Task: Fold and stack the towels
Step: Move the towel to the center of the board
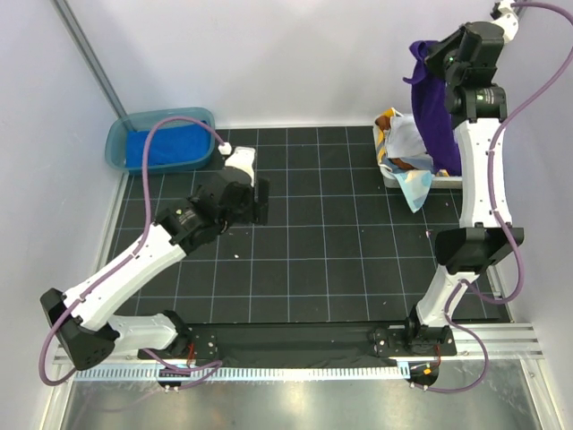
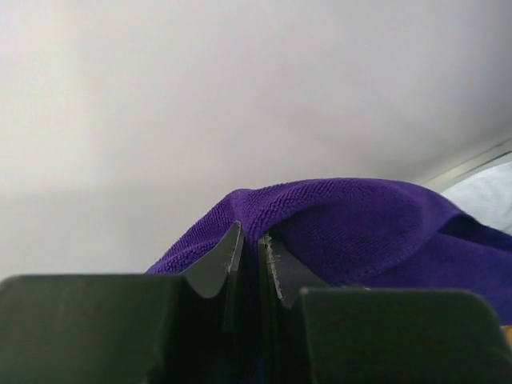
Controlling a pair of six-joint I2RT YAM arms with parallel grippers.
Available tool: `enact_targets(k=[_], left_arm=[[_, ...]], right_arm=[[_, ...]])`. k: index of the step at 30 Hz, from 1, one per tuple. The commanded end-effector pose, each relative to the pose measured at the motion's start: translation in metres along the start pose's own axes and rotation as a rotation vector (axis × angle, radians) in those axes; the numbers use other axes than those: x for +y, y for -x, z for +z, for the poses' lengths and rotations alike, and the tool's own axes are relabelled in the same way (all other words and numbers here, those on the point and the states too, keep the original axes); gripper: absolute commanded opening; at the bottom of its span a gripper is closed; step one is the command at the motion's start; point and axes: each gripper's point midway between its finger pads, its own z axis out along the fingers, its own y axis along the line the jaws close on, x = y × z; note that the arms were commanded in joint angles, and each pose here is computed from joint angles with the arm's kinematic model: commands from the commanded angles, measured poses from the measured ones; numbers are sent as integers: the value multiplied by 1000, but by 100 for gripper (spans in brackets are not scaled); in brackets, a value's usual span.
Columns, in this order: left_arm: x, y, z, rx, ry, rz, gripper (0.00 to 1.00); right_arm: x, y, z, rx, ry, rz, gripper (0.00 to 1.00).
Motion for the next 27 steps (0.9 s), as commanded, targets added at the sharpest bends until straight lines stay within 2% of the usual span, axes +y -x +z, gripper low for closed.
enact_targets(k=[1, 5, 6, 9, 10, 12, 13, 15, 16, 17, 18, 19, 20, 21, 22, 23, 24, 27], left_arm=[[13, 26, -8, -50, 28, -68, 75], [46, 38, -4, -53, 79, -168, 75], [49, 41, -4, -55, 84, -183, 75], [66, 46, -3, -56, 125, -218, 75], [70, 47, -2, -58, 135, -231, 75], [82, 50, -2, -67, 164, -263, 75], [86, 49, -1, -67, 175, -287, 75], [94, 51, 2, -78, 192, -321, 75], [96, 47, 7, -63, 195, -331, 75], [96, 46, 9, -61, 196, -350, 75], [95, 46, 12, -64, 189, -360, 75], [93, 40, 20, -42, 187, -363, 75], [90, 37, 24, -29, 176, -374, 74], [88, 31, 32, -9, 172, -384, 74], [88, 27, 37, 0, 174, -382, 74], [85, 24, 41, 13, 158, -391, 74], [84, 21, 46, 19, 153, -395, 74], [78, 3, 62, 66, 127, -408, 73]], right_arm=[[73, 18, -58, 8, 197, 16, 1], [121, -10, -92, 65, 292, -34, 1], [138, -28, -103, 106, 329, -51, 1], [158, -48, -128, 151, 389, -65, 1], [163, -81, -134, 216, 401, -89, 1], [174, -100, -152, 239, 446, -99, 1], [177, -129, -173, 298, 471, -125, 1], [175, -148, -190, 312, 476, -145, 1], [166, -180, -215, 379, 497, -170, 1], [160, -193, -225, 394, 499, -168, 1], [139, -236, -230, 458, 472, -179, 1], [133, -238, -246, 465, 493, -167, 1], [134, -258, -264, 497, 522, -169, 1], [114, -296, -284, 577, 521, -192, 1], [102, -309, -284, 598, 501, -198, 1], [101, -332, -308, 654, 531, -216, 1], [80, -358, -317, 693, 501, -259, 1], [61, -402, -365, 776, 526, -312, 1]])
